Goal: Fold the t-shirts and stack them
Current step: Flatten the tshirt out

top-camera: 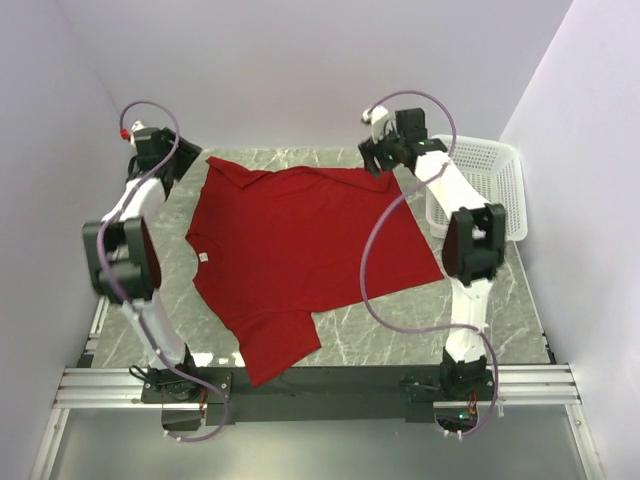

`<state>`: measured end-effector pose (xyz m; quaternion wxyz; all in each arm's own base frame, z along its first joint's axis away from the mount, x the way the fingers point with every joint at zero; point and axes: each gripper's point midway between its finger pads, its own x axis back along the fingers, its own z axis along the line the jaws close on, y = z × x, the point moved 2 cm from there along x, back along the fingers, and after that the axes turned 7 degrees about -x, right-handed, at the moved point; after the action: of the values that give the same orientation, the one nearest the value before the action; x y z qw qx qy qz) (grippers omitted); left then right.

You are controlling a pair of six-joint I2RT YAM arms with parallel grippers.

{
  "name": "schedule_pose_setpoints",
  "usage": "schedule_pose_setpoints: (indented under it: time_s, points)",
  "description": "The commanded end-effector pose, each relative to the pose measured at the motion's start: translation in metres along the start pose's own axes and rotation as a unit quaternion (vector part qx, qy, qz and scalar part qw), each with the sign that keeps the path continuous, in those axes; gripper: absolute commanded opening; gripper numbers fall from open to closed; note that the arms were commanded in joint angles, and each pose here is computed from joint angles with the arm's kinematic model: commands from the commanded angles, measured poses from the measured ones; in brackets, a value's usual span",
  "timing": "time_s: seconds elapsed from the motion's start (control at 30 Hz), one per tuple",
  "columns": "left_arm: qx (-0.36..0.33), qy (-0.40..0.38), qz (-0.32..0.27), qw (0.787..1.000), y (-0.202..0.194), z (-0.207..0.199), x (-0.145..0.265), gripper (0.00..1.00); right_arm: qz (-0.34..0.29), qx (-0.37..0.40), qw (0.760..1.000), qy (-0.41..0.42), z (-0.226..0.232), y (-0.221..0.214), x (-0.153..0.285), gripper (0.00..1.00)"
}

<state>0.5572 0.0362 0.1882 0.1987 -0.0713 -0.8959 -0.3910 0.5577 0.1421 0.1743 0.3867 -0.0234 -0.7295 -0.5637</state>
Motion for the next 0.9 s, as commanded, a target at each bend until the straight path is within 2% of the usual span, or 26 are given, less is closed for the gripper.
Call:
schedule_pose_setpoints:
  time_s: [0.0,0.03,0.1,0.13,0.3,0.43,0.47,0.53,0.63,0.87]
  points:
    - [-0.029,-0.034,-0.015,0.999,0.016,-0.028,0.075,0.65,-0.018,0.126,0.970,0.206,0.073,-0.001,0.083,0.72]
    - [-0.022,-0.025,0.023,0.999,-0.014,-0.012,0.084,0.65,0.002,0.176,0.954,0.243,0.083,-0.024,0.097,0.72]
    - [-0.019,-0.040,0.037,0.998,-0.027,-0.016,0.117,0.65,0.021,0.200,0.937,0.287,0.105,-0.057,0.125,0.72]
    - [-0.012,-0.029,0.064,0.997,-0.051,-0.002,0.126,0.65,0.034,0.212,0.931,0.296,0.109,-0.071,0.134,0.72]
    - [0.016,-0.049,0.147,0.988,-0.113,-0.010,0.188,0.65,0.104,0.203,0.927,0.298,0.119,-0.140,0.170,0.72]
    - [0.042,-0.016,0.231,0.972,-0.181,-0.005,0.223,0.65,0.141,0.220,0.920,0.293,0.124,-0.184,0.189,0.72]
    - [0.047,-0.002,0.246,0.968,-0.193,-0.002,0.230,0.65,0.167,0.217,0.917,0.291,0.125,-0.207,0.191,0.71]
    - [0.060,0.037,0.294,0.953,-0.229,0.008,0.249,0.65,0.170,0.227,0.920,0.271,0.122,-0.216,0.192,0.71]
    - [0.067,0.094,0.323,0.939,-0.261,0.025,0.272,0.65,0.185,0.214,0.926,0.250,0.119,-0.235,0.193,0.70]
    - [0.080,0.171,0.320,0.928,-0.280,0.055,0.308,0.64,0.207,0.203,0.932,0.219,0.112,-0.256,0.189,0.70]
